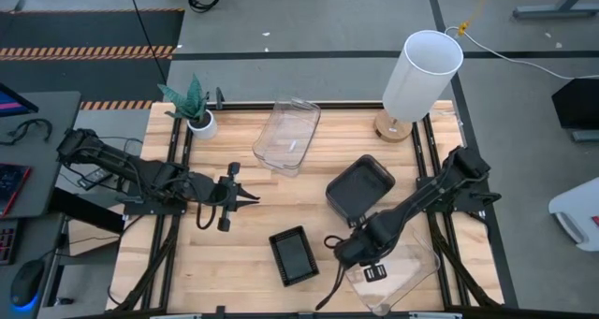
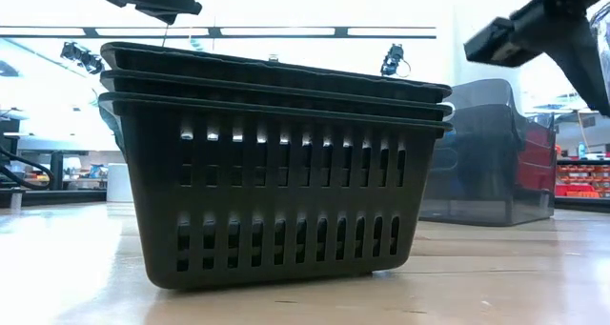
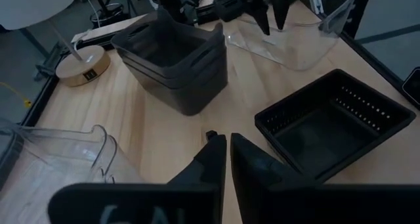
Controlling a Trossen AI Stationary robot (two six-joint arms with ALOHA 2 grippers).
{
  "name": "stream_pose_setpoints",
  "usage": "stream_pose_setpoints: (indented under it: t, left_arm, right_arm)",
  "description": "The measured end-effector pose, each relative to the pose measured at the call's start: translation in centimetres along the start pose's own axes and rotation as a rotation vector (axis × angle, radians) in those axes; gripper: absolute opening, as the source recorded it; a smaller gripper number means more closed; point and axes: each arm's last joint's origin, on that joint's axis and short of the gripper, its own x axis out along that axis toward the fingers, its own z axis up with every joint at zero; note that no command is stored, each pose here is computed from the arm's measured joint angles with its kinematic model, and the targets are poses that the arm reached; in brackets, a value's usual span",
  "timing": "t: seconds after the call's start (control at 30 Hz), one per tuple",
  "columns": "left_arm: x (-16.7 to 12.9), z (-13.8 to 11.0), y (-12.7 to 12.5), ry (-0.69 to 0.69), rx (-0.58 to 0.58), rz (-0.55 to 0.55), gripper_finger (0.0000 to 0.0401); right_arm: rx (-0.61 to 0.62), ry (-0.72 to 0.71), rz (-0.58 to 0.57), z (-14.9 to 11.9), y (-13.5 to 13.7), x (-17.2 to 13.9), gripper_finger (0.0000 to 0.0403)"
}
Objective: Stack baskets by color
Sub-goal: Stack the bottom transparent bin on the top of the top transparent bin
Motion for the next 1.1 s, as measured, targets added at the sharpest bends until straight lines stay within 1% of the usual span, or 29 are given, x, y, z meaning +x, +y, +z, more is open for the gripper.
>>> stream_pose_setpoints:
  t: [0.13, 0.2, 0.4, 0.53, 0.73, 0.8, 0.93, 1.1]
  left_arm:
    - [0.0, 0.0, 0.0, 0.000, 0.000, 0.000, 0.0033]
    - [0.0, 0.0, 0.0, 0.001, 0.000, 0.000, 0.0035]
    - [0.0, -0.1, 0.0, 0.008, 0.002, -0.001, 0.0031]
    - [0.0, -0.3, 0.0, 0.030, 0.008, -0.003, 0.0026]
    - [0.0, -0.4, 0.0, 0.036, 0.010, -0.004, 0.0030]
    - [0.0, -0.3, 0.0, 0.036, 0.010, -0.004, 0.0033]
    - [0.0, -0.3, 0.0, 0.036, 0.010, -0.004, 0.0033]
    - [0.0, -0.3, 0.0, 0.035, 0.010, -0.004, 0.0025]
  right_arm:
    - [-0.021, 0.046, -0.018, 0.2, 0.0, 1.4, 0.0129]
    - [-0.044, 0.066, -0.046, 0.3, -0.1, 2.0, 0.0128]
    - [-0.082, 0.089, -0.095, 0.3, -0.3, 2.6, 0.0122]
    - [-0.089, 0.088, -0.093, 0.3, -0.3, 2.5, 0.0092]
    - [-0.104, 0.101, -0.079, 0.1, -0.1, 2.5, 0.0014]
    - [-0.099, 0.121, -0.096, -0.2, 0.0, 2.3, 0.0010]
    - [-0.119, 0.119, -0.174, -0.1, 0.5, 1.2, 0.0008]
    - [-0.121, 0.093, -0.181, 0.3, 0.7, 0.7, 0.0006]
